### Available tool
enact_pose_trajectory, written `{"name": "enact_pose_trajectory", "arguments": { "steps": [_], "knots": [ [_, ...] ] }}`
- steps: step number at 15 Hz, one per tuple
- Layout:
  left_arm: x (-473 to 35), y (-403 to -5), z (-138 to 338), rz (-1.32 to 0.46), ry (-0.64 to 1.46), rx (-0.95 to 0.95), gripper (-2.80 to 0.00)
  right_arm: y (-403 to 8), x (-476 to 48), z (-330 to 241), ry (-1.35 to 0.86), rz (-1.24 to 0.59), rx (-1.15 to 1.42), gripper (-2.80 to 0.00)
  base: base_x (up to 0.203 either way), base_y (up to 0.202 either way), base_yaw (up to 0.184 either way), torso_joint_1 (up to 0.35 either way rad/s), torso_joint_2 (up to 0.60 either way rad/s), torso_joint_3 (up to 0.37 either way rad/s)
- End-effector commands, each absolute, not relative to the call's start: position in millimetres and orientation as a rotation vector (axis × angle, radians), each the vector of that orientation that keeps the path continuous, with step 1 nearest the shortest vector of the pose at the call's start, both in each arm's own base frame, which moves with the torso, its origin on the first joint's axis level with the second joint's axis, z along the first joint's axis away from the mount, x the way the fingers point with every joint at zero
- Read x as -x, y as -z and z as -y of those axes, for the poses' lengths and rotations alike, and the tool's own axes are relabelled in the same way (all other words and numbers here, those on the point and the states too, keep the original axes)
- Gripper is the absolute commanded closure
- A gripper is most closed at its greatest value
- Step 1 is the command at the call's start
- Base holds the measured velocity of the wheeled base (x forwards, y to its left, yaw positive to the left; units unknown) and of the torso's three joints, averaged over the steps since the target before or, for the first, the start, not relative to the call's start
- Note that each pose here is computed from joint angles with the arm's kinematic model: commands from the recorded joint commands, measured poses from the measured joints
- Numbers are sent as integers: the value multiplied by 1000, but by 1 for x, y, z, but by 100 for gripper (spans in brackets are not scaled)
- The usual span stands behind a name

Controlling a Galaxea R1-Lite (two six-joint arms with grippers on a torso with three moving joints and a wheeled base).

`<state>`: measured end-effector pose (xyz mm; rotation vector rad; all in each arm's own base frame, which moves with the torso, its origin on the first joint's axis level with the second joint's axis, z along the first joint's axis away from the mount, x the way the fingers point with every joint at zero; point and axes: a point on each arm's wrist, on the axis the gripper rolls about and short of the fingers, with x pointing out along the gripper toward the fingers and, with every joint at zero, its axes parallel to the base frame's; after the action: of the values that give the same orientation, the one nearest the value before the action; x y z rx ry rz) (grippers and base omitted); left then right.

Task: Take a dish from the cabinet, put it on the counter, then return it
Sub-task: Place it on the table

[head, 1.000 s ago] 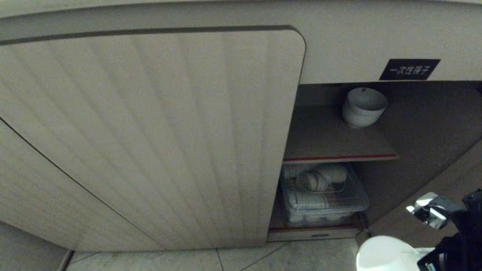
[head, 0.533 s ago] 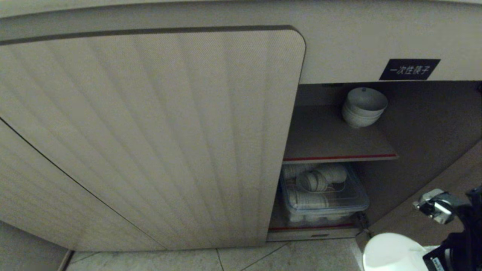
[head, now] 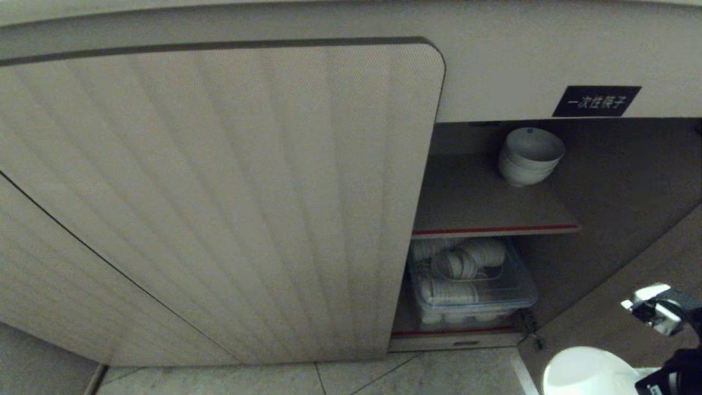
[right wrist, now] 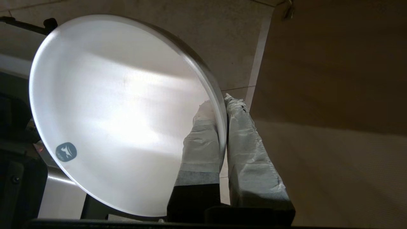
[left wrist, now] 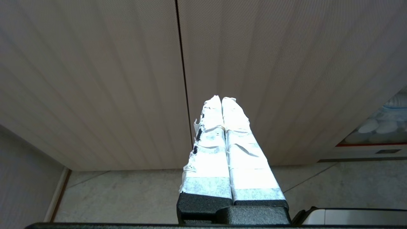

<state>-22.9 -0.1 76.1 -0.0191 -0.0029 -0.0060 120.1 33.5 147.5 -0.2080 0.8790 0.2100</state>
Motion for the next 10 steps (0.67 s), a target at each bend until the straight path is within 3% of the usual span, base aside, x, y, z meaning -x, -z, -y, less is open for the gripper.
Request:
{"name": "enact_pose_trajectory", "arguments": {
  "steps": [1,10],
  "knots": [
    [23,-76,0,3,7,20,0,-146,-111,-31,-217,-864,202,0,0,0,0,0,0,0],
    [23,-76,0,3,6,20,0,-143,-102,-35,-374,-877,144,0,0,0,0,0,0,0]
  ]
}}
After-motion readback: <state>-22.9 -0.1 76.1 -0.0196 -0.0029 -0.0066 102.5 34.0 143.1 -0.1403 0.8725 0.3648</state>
